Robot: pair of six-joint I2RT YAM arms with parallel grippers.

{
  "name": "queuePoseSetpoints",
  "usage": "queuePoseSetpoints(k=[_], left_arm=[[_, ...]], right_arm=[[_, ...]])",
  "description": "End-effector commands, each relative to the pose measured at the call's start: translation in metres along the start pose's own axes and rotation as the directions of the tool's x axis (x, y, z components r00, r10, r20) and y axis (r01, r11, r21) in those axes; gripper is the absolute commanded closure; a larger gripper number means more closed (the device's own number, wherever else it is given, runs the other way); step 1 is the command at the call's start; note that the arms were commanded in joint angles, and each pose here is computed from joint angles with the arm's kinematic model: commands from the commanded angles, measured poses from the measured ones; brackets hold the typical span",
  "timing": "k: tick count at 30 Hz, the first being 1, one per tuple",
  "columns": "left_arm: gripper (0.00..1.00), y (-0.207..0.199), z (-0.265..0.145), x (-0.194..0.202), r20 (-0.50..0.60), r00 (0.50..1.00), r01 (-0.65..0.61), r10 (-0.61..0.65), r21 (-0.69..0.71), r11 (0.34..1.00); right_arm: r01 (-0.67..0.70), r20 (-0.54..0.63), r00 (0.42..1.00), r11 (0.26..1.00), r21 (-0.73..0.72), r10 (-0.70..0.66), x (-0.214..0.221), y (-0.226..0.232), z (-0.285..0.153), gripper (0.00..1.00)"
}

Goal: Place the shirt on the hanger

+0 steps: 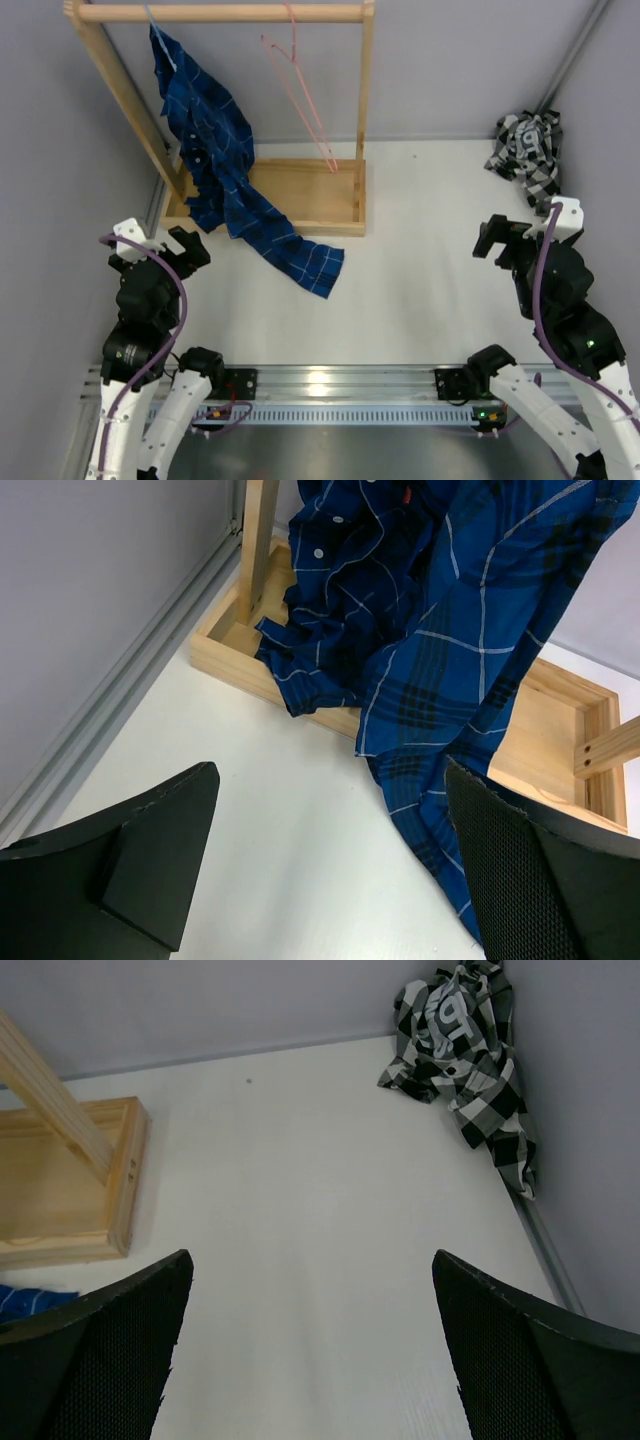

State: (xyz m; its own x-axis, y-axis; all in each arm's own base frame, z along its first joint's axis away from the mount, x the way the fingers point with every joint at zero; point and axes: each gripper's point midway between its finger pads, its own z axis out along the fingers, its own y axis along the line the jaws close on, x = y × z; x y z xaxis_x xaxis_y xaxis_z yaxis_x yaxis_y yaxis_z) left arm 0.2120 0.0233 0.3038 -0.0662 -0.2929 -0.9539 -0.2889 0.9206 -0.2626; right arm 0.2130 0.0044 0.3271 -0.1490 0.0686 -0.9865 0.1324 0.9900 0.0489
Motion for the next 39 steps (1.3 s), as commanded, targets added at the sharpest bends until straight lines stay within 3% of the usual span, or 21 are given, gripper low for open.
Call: queuePoseSetpoints(k=[1, 10, 13, 16, 17, 19, 21, 25, 26, 28, 29, 31, 32, 33, 35, 37, 39], left_arm=[[0.02, -0.006, 0.003, -0.010, 0.035, 0.999, 0.022, -0.023, 0.017, 1.000], [0.02, -0.006, 0.003, -0.010, 0.034, 0.999, 0.026, -0.027, 0.017, 1.000], [0.02, -0.007, 0.005, -0.008, 0.026, 0.999, 0.025, -0.025, 0.017, 1.000], [0.02, -0.010, 0.007, -0.005, 0.011, 1.000, 0.019, -0.019, 0.026, 0.999], [0.02, -0.010, 0.008, -0.004, 0.006, 1.000, 0.014, -0.014, 0.028, 1.000], [0.02, -0.012, 0.009, -0.001, -0.005, 1.000, 0.010, -0.010, 0.037, 0.999], [0.02, -0.014, 0.010, 0.002, -0.014, 1.000, 0.007, -0.007, 0.045, 0.999], [0.02, -0.020, 0.012, 0.008, -0.038, 0.999, 0.001, 0.002, 0.067, 0.998], [0.02, -0.021, 0.012, 0.009, -0.041, 0.999, 0.001, 0.002, 0.074, 0.997], [0.02, -0.024, 0.011, 0.010, -0.048, 0.999, -0.003, 0.007, 0.089, 0.996], [0.02, -0.025, 0.011, 0.010, -0.048, 0.999, -0.002, 0.007, 0.094, 0.996], [0.02, -0.028, 0.009, 0.011, -0.050, 0.999, -0.004, 0.009, 0.109, 0.994], [0.02, -0.029, 0.008, 0.011, -0.051, 0.999, -0.004, 0.010, 0.120, 0.993], [0.02, -0.030, 0.006, 0.010, -0.044, 0.999, -0.003, 0.009, 0.132, 0.991], [0.02, -0.031, 0.004, 0.010, -0.041, 0.999, -0.005, 0.011, 0.138, 0.990], [0.02, -0.032, 0.004, 0.010, -0.040, 0.999, -0.007, 0.013, 0.143, 0.990], [0.02, -0.037, 0.006, 0.015, -0.064, 0.998, -0.015, 0.025, 0.158, 0.987]], right_arm=[[-0.044, 0.039, 0.998, 0.999, -0.031, 0.045, -0.011, 0.010, 0.004, 0.01], [-0.060, 0.027, 0.998, 0.998, -0.036, 0.061, -0.004, 0.022, 0.021, 0.00], [-0.054, 0.055, 0.997, 0.987, -0.149, 0.062, -0.008, 0.048, 0.030, 0.01], [-0.032, 0.005, 0.999, 0.990, -0.138, 0.033, -0.013, 0.068, 0.063, 0.00], [0.021, -0.075, 0.997, 0.991, -0.129, -0.031, 0.004, 0.080, 0.089, 0.00], [0.003, -0.090, 0.996, 0.998, -0.063, -0.008, -0.013, 0.070, 0.120, 0.01], [-0.018, -0.173, 0.985, 0.998, -0.053, 0.008, 0.003, 0.073, 0.164, 0.01], [-0.022, -0.162, 0.986, 0.990, 0.136, 0.044, -0.016, 0.026, 0.246, 0.00], [0.045, -0.231, 0.973, 0.975, 0.219, 0.007, 0.011, 0.009, 0.277, 0.01], [0.063, -0.221, 0.975, 0.954, 0.292, 0.003, -0.010, -0.019, 0.309, 0.00], [0.143, -0.295, 0.954, 0.938, 0.315, -0.046, 0.019, -0.032, 0.335, 0.00], [0.184, -0.279, 0.957, 0.907, 0.378, -0.078, 0.004, -0.063, 0.359, 0.01], [0.291, -0.361, 0.921, 0.877, 0.382, -0.149, 0.034, -0.077, 0.380, 0.02], [0.306, -0.339, 0.924, 0.869, 0.388, -0.174, 0.021, -0.081, 0.393, 0.03], [0.424, -0.421, 0.865, 0.846, 0.322, -0.273, 0.062, -0.088, 0.426, 0.10], [0.497, -0.430, 0.837, 0.799, 0.339, -0.339, 0.062, -0.100, 0.443, 0.14], [0.536, -0.475, 0.809, 0.767, 0.352, -0.348, 0.094, -0.115, 0.460, 0.16]])
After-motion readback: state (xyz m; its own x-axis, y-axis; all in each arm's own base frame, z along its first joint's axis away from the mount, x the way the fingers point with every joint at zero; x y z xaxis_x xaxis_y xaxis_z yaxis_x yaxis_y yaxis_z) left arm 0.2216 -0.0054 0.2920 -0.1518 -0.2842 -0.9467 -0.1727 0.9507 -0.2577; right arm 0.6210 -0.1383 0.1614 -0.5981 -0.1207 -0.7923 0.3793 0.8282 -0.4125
